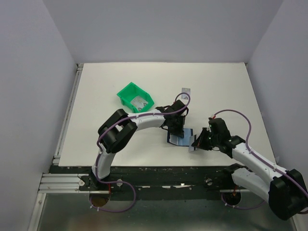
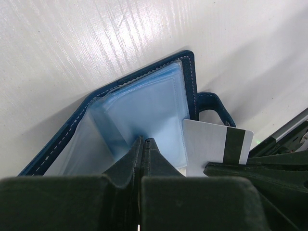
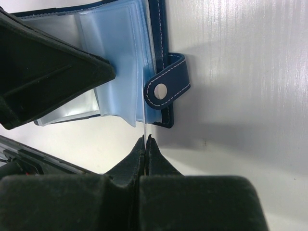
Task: Put the credit cards into the card holder
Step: Insert the credit card into the card holder.
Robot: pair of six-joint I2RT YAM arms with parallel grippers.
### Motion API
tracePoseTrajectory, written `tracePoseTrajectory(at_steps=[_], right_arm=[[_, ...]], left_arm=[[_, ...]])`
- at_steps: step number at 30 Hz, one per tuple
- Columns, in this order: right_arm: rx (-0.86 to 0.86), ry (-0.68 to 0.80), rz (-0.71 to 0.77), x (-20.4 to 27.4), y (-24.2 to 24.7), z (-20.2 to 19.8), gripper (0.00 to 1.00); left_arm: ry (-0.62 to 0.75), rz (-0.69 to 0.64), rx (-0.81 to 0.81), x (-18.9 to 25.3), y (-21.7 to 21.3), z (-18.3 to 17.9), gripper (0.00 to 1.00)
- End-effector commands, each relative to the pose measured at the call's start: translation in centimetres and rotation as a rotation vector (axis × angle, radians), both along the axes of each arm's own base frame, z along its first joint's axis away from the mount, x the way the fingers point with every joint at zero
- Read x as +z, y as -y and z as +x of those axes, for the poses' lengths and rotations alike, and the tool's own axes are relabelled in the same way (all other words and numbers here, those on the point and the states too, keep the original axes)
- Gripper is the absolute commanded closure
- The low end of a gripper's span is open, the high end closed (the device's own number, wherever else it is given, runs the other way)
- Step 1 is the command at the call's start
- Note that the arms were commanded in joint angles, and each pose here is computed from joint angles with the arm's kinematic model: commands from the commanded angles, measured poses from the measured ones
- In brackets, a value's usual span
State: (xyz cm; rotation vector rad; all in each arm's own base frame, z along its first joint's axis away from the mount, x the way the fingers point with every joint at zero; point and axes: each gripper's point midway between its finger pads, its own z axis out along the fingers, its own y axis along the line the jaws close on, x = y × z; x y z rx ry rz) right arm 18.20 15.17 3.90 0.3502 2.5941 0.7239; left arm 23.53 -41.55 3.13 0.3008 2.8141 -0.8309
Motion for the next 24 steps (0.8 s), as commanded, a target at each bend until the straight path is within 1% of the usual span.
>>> tracePoseTrajectory(at_steps=[1,9,13,17,21,24], right_arm=[[0.017,-0.014,-0.01,-0.7,0.1,-0.5,1.0],[0.065,-0.015,0.095,-1.1,-1.9,-0.6,1.0],[0.064,0.003,0.106,-1.1,-2.0,-0.4,1.0],[0.066,0.044,0.12,-0.7,-2.1,0.0,1.0],[0.068,0.065,0.132,-0.3,-2.3,0.3,1.0],[0.077,0.069,0.142,0.1,-2.7,0.6,1.0]], left_arm=[[-0.03,0.088,-0.01,-2.8,-1.4,-0.9,1.0],[-0.031,0.086,-0.01,-2.8,-1.4,-1.0,1.0],[-0.032,0.08,-0.011,-2.6,-1.3,-0.9,1.0],[-0.015,0.022,-0.027,-1.4,-0.7,-0.9,1.0],[0.03,-0.071,-0.047,1.0,0.4,-0.7,1.0],[0.061,-0.112,-0.056,2.7,0.6,-0.7,1.0]])
